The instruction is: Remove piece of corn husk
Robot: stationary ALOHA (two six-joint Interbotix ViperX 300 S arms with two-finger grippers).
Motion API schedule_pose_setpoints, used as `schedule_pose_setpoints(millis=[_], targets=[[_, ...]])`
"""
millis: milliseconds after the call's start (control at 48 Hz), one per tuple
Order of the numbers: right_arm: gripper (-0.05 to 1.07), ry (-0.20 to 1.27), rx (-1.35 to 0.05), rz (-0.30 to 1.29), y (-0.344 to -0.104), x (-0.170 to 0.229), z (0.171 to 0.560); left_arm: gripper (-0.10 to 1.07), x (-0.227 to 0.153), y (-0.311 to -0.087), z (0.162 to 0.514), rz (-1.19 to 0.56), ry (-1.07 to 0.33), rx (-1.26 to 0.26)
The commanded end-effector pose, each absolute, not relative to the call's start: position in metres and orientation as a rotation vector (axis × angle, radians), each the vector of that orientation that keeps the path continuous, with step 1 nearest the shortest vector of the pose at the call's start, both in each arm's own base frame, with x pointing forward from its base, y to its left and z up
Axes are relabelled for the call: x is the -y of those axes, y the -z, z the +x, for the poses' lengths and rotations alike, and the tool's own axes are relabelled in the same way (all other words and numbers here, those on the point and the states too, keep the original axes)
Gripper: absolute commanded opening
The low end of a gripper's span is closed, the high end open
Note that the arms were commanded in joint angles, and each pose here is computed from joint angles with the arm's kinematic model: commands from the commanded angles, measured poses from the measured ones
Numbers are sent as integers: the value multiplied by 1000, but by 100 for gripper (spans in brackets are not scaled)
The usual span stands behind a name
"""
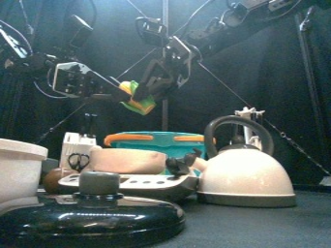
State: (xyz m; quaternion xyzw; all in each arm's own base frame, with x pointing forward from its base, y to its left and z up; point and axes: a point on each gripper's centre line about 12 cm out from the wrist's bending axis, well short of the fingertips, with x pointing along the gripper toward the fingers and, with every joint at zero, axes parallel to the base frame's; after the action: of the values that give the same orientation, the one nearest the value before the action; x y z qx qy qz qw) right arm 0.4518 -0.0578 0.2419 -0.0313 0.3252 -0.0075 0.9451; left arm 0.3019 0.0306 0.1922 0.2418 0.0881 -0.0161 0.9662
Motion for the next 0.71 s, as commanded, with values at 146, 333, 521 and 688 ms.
schedule_pose_setpoints(millis=[146,333,521,688], targets=[[64,21,-613,-72,-259,59,455,96,-33,-200,309,489,21,-154],[64,21,-616,-73,-258,59,454,96,-34,-194,308,482,20,-173],[64,23,-615,-94,-262,58,447,96,-42,-197,304,371,-62,-170],[64,31,-590,-126,-276,59,432,96,-50,-214,296,266,-155,-119]])
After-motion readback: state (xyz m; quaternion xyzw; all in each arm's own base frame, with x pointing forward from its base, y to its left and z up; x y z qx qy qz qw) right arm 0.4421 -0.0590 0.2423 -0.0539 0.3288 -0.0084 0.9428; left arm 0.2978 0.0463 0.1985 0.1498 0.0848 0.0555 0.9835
